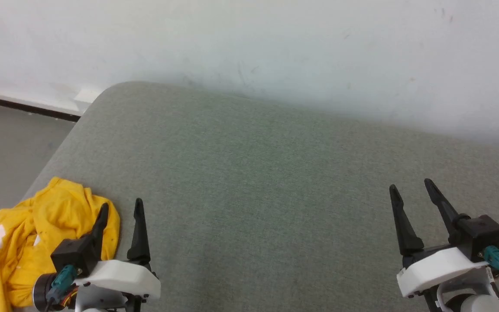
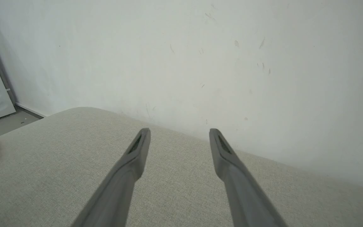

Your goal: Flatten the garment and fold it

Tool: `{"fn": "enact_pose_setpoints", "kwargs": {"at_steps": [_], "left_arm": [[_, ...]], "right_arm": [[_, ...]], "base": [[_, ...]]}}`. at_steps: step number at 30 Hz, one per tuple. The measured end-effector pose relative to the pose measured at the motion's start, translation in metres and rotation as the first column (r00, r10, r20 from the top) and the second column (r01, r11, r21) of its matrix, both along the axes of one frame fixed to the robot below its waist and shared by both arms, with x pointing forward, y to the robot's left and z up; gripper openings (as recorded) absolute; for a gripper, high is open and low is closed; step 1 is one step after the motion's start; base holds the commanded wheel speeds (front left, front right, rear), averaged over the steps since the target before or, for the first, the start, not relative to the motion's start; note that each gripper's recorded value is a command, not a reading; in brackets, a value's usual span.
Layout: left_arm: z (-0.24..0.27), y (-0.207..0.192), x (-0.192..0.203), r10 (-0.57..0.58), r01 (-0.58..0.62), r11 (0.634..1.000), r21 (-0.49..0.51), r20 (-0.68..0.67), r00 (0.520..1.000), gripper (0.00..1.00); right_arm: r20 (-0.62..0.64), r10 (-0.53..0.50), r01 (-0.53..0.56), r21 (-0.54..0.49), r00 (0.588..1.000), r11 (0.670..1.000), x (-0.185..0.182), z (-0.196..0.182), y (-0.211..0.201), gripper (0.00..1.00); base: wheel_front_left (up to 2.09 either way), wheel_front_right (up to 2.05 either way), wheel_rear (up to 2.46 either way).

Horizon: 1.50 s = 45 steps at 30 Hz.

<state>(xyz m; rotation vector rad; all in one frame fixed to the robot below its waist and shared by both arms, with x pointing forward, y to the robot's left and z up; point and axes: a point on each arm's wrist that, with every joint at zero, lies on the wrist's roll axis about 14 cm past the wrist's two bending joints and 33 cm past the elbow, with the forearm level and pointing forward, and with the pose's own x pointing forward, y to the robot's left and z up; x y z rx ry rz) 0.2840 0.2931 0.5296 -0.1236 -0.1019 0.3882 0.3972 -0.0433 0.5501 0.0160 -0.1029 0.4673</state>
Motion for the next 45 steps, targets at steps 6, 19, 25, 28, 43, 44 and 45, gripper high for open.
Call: {"fn": "enact_pose_setpoints", "kwargs": {"at_steps": [6,19,25,28,43,44,45], "left_arm": [[0.0,0.014,-0.011,0.054,-0.054,0.998,-0.009,0.011,0.998,1.0],[0.057,0.08,-0.003,0.202,-0.216,0.973,0.085,0.146,0.968,1.0],[0.053,0.119,0.022,0.231,-0.237,0.963,0.13,0.064,0.971,1.0],[0.027,0.136,0.037,0.225,-0.216,0.971,0.107,-0.079,0.971,1.0],[-0.144,0.144,0.018,0.009,-0.345,0.897,-0.277,-0.767,0.642,1.0],[-0.149,0.144,0.014,-0.001,-0.349,0.897,-0.272,-0.79,0.613,1.0],[-0.151,0.144,0.01,-0.011,-0.353,0.895,-0.273,-0.804,0.594,1.0]], "right_arm": [[0.006,0.035,-0.035,0.013,0.999,0.999,0.002,0.002,0.012,1.0],[-0.044,0.08,-0.081,-0.005,0.996,0.997,0.016,-0.014,0.029,1.0],[-0.064,0.095,-0.097,-0.024,0.993,0.995,0.034,-0.023,0.031,1.0],[-0.088,0.097,-0.101,-0.035,0.991,0.994,0.042,-0.034,0.03,1.0],[-0.182,0.111,-0.118,-0.028,0.977,0.993,0.062,-0.077,0.028,1.0],[-0.185,0.113,-0.12,-0.026,0.976,0.992,0.062,-0.078,0.028,1.0],[-0.187,0.115,-0.121,-0.021,0.976,0.992,0.062,-0.078,0.029,1.0]], "base": [[0.0,0.0,0.0],[0.0,0.0,0.0],[0.0,0.0,0.0],[0.0,0.0,0.0],[0.0,0.0,0.0],[0.0,0.0,0.0],[0.0,0.0,0.0]]}}
